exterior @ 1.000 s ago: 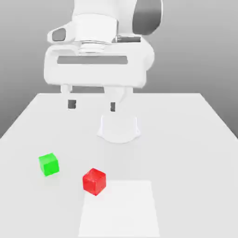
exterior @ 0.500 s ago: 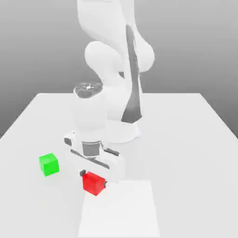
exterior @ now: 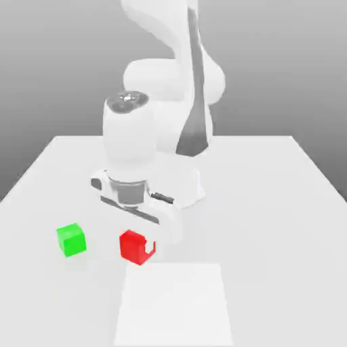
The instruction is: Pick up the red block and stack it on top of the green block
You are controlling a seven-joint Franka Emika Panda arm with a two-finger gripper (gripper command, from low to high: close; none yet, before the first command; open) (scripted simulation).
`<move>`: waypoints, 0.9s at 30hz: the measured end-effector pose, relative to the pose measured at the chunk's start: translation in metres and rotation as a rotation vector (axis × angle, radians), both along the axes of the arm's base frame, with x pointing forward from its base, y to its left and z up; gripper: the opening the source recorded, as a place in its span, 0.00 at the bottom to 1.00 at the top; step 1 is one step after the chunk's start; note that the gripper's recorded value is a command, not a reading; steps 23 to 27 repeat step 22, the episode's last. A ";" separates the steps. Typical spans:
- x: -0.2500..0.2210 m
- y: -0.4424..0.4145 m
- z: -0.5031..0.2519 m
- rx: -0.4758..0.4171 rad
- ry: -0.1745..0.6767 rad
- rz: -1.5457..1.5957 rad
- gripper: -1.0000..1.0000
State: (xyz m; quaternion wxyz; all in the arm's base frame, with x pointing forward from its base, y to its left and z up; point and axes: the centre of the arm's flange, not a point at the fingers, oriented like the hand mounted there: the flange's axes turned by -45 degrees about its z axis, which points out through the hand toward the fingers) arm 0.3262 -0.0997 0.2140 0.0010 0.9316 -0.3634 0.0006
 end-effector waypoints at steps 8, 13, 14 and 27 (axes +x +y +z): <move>-0.054 -0.097 0.023 -0.001 -0.001 -0.634 0.00; -0.090 -0.137 0.023 0.003 -0.003 -0.948 0.00; -0.091 -0.139 0.016 0.003 -0.003 -0.960 0.00; -0.090 -0.136 -0.031 0.003 -0.003 -0.960 1.00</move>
